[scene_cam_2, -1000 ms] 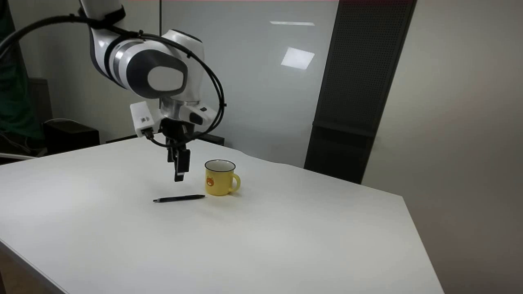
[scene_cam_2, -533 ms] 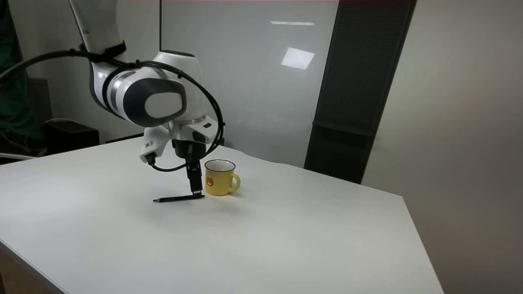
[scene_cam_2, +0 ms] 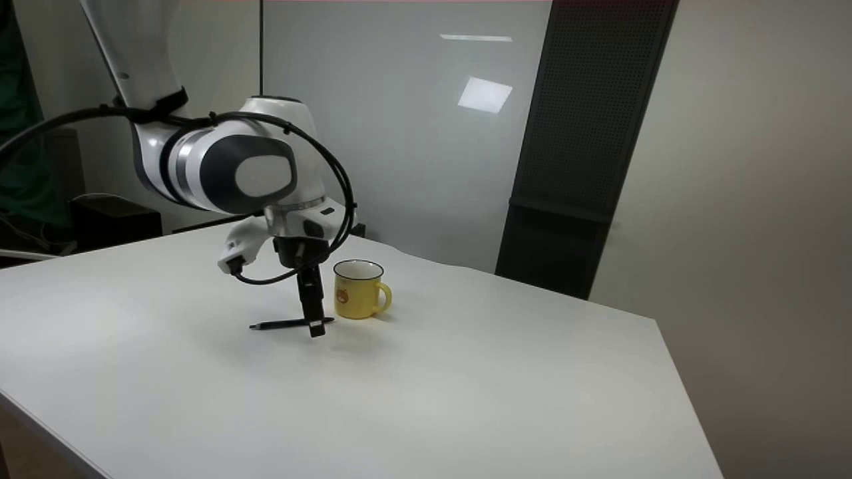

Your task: Put the pen in the cup

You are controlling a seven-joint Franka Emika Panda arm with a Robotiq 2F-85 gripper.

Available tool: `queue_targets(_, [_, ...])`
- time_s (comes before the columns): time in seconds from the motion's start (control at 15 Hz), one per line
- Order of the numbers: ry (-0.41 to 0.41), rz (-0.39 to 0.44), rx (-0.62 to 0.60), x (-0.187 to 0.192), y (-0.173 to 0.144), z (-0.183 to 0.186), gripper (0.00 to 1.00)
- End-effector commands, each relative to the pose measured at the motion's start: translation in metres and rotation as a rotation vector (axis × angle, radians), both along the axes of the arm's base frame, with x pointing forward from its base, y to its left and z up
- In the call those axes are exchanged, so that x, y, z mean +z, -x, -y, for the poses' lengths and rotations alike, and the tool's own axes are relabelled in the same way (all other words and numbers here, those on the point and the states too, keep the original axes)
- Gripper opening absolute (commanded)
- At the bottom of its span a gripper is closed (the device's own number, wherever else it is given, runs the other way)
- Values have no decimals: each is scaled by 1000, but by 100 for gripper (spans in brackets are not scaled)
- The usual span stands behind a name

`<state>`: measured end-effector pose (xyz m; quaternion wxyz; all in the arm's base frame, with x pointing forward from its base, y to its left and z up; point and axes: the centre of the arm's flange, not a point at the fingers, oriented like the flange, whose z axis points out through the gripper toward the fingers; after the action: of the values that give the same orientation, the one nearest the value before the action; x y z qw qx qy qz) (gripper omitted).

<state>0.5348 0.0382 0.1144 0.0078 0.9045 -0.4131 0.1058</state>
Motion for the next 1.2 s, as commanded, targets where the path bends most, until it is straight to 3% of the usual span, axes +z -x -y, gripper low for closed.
queue_targets(0.0, [4,-35,2,5,-12,-19,100])
queue_targets(0.2, [-2,-73,13,1,-16,-24,100])
queue_targets(0.33, [-7,-93,15,-1,-19,-25,75])
queue_targets(0.6, [-18,-113,13,-4,-23,-24,45])
queue_targets(1.0, [-41,-123,-3,-6,-29,-22,5])
queue_targets(1.13, [-49,-124,-4,-4,-29,-21,0])
